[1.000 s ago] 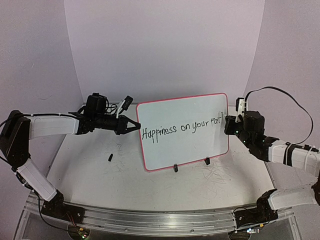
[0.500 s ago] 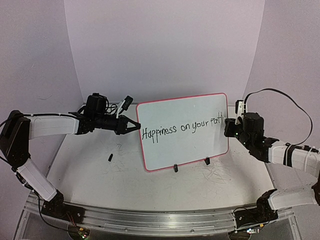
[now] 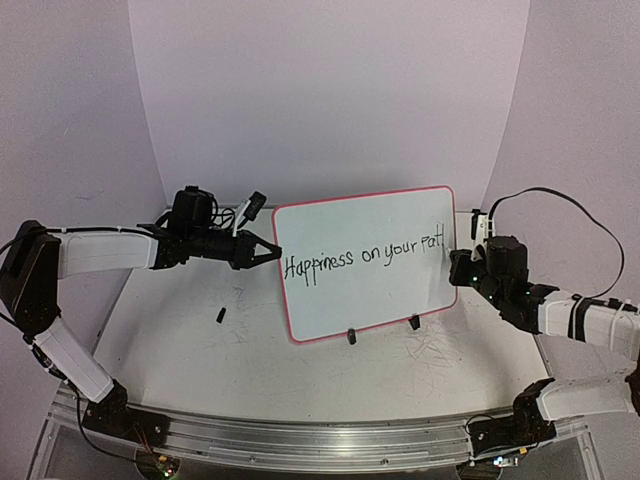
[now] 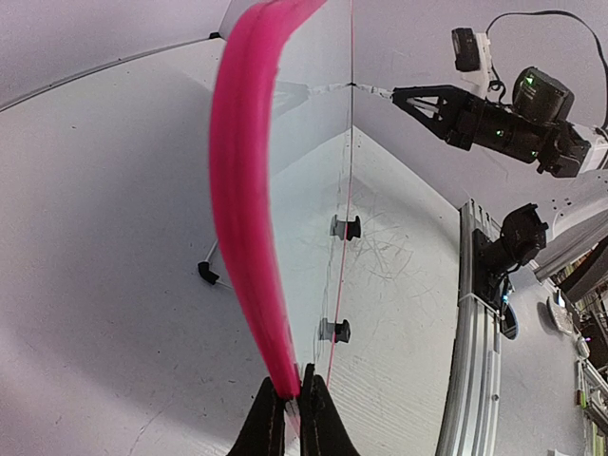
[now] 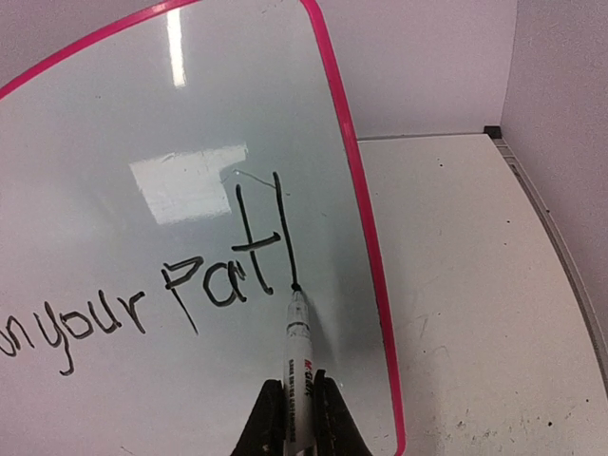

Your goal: Write a sentence on the whiteboard

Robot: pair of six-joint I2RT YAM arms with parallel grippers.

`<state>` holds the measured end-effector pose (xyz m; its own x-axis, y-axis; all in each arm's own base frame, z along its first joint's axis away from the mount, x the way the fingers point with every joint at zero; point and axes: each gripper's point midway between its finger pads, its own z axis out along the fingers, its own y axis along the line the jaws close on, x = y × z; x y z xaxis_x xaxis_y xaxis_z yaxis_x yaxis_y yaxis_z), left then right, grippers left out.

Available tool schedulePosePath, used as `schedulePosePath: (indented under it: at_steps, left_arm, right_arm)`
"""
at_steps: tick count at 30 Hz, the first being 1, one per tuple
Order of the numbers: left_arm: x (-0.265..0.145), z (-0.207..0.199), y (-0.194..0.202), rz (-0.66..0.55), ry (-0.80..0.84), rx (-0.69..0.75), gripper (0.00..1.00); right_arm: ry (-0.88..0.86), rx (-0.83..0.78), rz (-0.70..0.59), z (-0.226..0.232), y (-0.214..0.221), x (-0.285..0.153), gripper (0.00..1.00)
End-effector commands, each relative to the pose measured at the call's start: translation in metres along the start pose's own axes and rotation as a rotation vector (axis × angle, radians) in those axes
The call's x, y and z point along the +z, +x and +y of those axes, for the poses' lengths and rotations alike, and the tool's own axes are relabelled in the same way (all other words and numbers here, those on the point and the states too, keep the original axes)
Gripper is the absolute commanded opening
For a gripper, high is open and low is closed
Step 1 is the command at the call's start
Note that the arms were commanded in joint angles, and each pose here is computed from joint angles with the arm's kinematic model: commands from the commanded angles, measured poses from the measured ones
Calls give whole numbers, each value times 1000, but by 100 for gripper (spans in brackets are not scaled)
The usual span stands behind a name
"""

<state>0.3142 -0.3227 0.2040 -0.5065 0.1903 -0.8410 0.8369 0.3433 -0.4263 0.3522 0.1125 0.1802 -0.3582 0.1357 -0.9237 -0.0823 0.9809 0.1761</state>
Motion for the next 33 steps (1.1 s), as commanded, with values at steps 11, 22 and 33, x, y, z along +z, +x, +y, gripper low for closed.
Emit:
schedulePosePath:
  at_steps: [11,22,33]
  left_arm:
    - [-4,-24,-20,-23,45,89,0]
    - [-3,-23,-19,-20,46,87,0]
    - [-3,-23,-19,-20,48,87,0]
  right_arm:
    - [-1,19,-66,2,-22,0,0]
    - [12,23,-135,4,-45,1,0]
    - [49,35,-120,-2,-42,3,0]
